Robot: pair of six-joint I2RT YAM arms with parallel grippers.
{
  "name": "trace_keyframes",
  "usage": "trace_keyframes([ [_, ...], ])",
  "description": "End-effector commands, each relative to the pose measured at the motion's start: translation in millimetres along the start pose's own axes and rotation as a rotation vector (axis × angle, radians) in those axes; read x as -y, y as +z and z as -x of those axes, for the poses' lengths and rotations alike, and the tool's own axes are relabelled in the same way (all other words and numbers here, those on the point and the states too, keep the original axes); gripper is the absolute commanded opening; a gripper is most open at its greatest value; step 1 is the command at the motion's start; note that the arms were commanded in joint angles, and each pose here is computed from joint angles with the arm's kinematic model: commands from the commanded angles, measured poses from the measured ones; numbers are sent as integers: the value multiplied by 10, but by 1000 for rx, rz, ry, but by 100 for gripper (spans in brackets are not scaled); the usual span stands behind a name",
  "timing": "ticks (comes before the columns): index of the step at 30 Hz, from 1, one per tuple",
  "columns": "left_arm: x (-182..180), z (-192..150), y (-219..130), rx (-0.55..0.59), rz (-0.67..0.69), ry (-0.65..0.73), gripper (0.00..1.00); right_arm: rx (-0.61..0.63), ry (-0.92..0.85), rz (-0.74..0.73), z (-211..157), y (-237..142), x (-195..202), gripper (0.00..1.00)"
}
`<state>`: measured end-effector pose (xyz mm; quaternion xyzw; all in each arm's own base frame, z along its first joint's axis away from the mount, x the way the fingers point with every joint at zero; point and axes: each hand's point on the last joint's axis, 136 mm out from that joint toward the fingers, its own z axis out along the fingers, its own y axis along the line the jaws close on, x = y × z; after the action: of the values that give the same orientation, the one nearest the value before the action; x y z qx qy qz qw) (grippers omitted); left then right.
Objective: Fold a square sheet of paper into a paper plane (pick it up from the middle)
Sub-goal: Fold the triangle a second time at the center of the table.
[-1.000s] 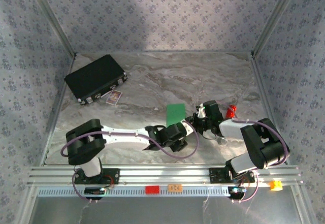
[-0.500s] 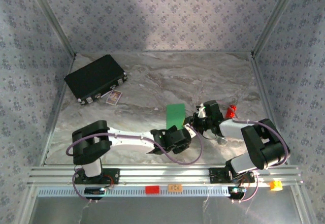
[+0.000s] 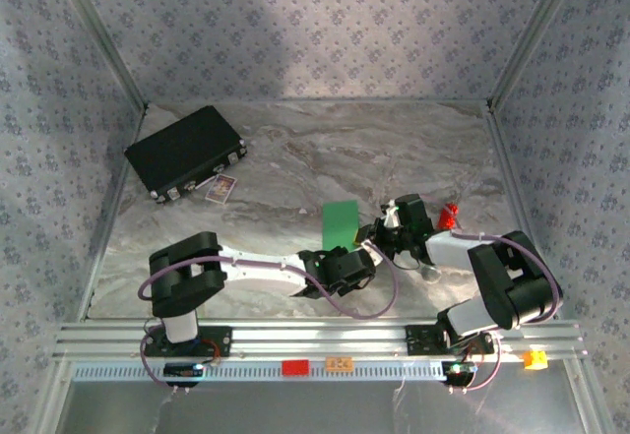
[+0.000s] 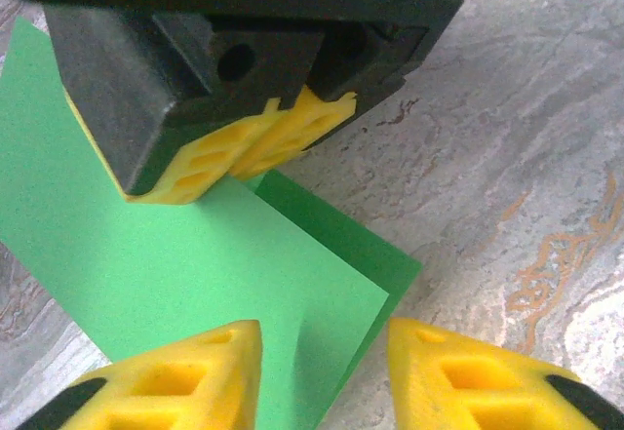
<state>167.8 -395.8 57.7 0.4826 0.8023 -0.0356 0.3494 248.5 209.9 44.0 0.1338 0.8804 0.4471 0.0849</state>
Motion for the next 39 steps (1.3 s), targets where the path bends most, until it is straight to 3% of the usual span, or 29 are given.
trace_keyframes([
  [1, -22, 43, -6, 7, 14, 2, 29, 3, -3, 4, 0, -42, -24, 15],
  [6, -14, 44, -14, 9, 7, -2, 13, 11, -1, 3, 2, -68, -25, 16],
  [12, -4, 100, -67, 28, -59, -51, 2, 33, 10, -32, 9, -146, 51, 20],
  [17, -62, 161, -141, 40, -198, -182, 0, 118, 34, -114, 84, -415, 192, 26],
  [22, -124, 180, -164, 33, -439, -399, 0, 197, 1, -146, 88, -695, 177, 31],
  [28, -167, 233, -169, 37, -614, -543, 0, 156, -10, -71, -118, -640, 100, 20],
  [34, -250, 200, -127, 37, -625, -606, 0, 56, -69, -61, -338, -385, -36, 10],
  [39, -283, 155, -88, 29, -606, -614, 0, 57, -95, -46, -275, -204, -197, 5],
])
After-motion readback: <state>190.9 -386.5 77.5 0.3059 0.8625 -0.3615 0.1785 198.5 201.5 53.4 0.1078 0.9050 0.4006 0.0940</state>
